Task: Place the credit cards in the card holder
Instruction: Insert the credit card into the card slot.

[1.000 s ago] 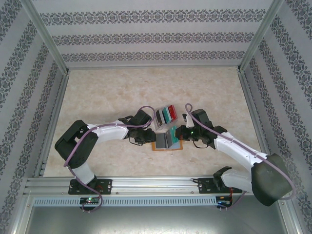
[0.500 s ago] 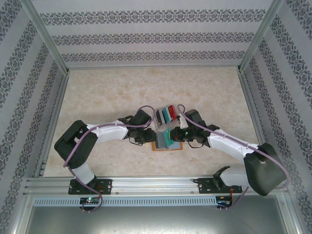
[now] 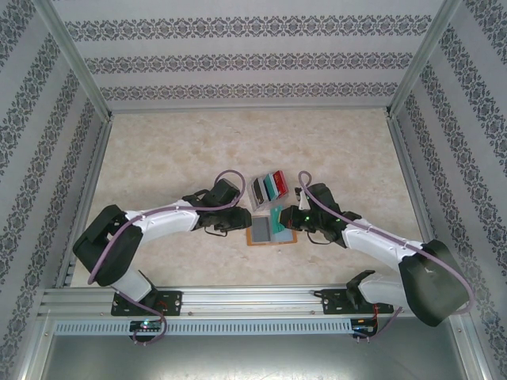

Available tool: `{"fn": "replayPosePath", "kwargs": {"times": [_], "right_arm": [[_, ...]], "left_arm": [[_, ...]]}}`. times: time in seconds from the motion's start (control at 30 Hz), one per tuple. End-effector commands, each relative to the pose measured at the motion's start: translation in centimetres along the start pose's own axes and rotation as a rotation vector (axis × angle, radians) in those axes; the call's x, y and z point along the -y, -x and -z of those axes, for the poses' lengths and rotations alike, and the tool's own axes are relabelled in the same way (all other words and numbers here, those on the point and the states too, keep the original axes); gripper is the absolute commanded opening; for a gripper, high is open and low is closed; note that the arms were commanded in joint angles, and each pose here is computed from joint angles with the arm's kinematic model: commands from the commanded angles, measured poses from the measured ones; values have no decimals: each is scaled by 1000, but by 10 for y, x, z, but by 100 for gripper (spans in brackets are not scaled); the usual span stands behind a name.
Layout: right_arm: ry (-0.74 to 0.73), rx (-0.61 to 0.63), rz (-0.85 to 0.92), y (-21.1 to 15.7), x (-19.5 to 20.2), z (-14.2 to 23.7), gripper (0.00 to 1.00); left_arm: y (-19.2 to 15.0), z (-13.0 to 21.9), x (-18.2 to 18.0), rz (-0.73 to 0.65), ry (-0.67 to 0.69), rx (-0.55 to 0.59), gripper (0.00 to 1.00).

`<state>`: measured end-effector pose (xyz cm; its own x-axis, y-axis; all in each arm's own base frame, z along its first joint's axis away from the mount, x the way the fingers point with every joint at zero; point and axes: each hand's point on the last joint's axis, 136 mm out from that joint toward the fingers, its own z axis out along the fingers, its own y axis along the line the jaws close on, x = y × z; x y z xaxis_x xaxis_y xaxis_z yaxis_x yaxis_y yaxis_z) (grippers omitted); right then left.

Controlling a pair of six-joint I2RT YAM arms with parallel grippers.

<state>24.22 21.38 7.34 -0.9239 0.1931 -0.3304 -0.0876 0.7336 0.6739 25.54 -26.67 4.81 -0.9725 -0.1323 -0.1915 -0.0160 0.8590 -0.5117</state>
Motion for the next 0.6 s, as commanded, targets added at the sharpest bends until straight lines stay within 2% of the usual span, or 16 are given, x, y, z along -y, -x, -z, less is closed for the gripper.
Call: {"fn": "replayPosePath", "kwargs": {"times": [0.0,0.27,0.57], "right_arm": [[72,4,-44,1,-8,-8,0],[46,-32,-64,-13,6,-21,0],[61,-103,-73,-31,14,-29,0]], "left_arm": [[0,-8,15,-17,-46,-28,46],[-5,-21,15,-1,-60,-66,44],[-10,-32,9,10,-31,-108,33]]}}
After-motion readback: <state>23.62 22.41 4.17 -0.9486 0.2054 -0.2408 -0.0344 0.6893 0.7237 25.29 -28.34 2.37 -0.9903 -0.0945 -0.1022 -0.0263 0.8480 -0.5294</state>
